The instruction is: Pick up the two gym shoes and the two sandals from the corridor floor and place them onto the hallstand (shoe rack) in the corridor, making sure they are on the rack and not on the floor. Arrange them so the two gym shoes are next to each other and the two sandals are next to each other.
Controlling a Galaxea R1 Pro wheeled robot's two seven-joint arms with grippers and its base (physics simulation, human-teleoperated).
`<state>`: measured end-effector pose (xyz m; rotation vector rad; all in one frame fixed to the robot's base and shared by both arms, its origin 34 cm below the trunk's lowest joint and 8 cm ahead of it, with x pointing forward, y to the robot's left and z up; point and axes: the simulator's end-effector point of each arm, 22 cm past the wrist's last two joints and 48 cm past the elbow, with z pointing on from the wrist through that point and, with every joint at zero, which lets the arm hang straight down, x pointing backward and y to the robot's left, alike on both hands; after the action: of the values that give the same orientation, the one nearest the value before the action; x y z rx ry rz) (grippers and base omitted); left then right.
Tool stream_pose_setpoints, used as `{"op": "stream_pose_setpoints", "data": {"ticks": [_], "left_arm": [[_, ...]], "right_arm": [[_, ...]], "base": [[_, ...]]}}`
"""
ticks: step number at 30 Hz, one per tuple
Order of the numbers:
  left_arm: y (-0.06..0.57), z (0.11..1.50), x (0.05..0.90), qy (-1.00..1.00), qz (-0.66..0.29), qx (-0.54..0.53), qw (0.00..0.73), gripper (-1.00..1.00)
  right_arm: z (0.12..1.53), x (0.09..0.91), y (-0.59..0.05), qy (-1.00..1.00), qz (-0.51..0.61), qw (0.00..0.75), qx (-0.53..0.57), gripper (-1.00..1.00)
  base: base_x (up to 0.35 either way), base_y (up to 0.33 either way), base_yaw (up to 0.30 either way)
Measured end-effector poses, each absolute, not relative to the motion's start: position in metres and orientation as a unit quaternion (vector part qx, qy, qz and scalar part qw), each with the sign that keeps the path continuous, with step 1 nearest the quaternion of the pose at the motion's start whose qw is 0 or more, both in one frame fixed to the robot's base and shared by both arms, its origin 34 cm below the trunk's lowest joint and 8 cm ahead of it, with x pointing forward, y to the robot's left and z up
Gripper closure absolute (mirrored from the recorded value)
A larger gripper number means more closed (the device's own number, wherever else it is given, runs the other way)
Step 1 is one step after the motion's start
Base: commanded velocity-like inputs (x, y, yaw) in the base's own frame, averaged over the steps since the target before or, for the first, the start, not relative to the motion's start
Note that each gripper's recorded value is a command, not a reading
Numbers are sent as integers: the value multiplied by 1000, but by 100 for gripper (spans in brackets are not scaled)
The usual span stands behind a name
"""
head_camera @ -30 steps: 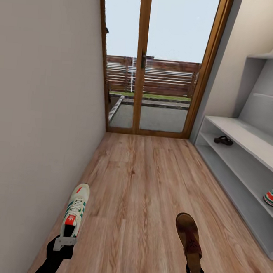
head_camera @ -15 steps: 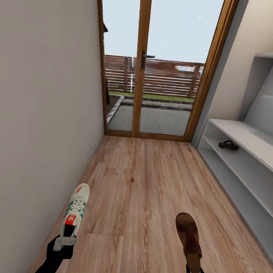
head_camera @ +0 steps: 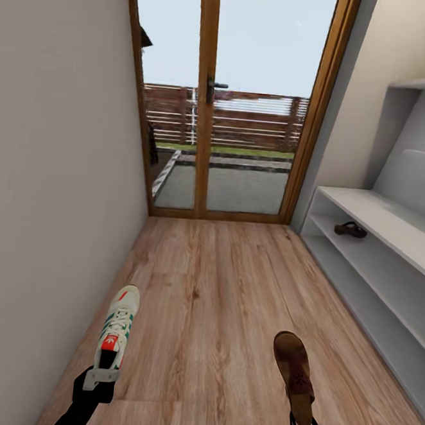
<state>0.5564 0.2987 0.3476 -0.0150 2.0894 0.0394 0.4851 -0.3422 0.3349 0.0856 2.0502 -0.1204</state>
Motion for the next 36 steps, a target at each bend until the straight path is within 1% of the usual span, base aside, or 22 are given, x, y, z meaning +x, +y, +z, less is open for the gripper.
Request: {"op": "stream_pose_setpoints", "data": {"ticks": [16,36], "left_arm": [[299,348,556,865,16,-6,502,100],[299,348,556,865,16,-7,502,100]], "right_arm": [[334,484,-342,855,-50,515,36,100],[333,484,-341,855,-49,515,36,100]], "base": [[339,0,-35],[339,0,-245]]}}
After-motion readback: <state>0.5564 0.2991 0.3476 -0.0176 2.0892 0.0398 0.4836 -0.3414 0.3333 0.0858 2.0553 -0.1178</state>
